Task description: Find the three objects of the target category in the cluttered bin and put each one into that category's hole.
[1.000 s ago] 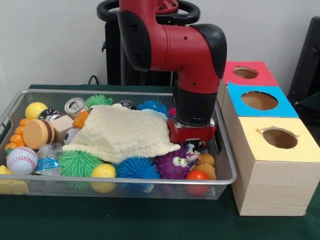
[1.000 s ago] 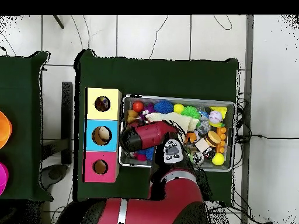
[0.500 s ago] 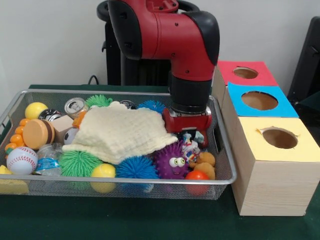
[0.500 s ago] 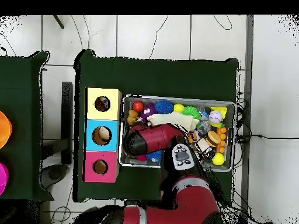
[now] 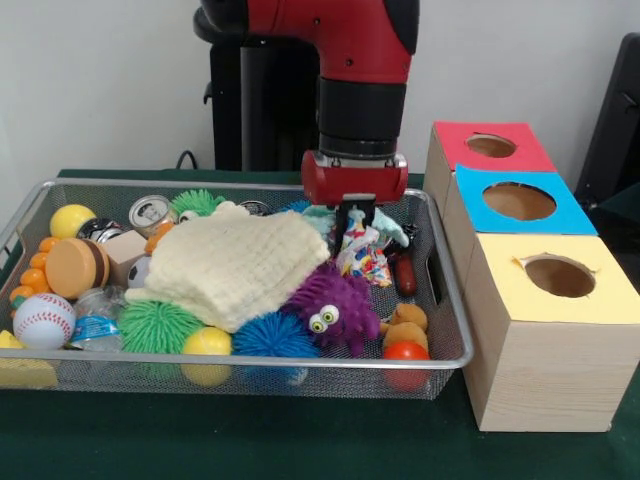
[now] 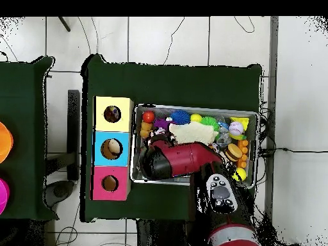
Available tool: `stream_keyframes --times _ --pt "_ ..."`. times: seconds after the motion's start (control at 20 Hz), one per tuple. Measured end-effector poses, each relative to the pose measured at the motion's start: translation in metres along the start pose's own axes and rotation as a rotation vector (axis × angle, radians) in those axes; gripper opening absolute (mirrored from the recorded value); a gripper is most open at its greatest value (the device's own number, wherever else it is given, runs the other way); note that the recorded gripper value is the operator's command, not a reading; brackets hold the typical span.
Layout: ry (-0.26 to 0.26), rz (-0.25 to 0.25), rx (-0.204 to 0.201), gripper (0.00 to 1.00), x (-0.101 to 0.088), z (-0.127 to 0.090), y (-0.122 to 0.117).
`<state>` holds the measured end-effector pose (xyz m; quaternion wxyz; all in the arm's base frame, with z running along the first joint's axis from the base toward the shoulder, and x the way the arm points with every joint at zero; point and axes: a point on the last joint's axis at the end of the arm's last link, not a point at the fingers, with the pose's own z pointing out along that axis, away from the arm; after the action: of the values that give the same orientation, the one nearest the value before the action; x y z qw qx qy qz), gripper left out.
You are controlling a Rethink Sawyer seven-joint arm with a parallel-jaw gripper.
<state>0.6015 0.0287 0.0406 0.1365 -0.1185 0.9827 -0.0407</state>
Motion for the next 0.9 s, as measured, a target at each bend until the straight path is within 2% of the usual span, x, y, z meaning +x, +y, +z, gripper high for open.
stream_keyframes --times 0.55,0.9 --pt "-0.08 0.001 -0.003 0.0 -0.026 -0.048 -0.004" --pt "-0.082 0.019 -0.024 0.0 -0.026 -0.064 -0.011"
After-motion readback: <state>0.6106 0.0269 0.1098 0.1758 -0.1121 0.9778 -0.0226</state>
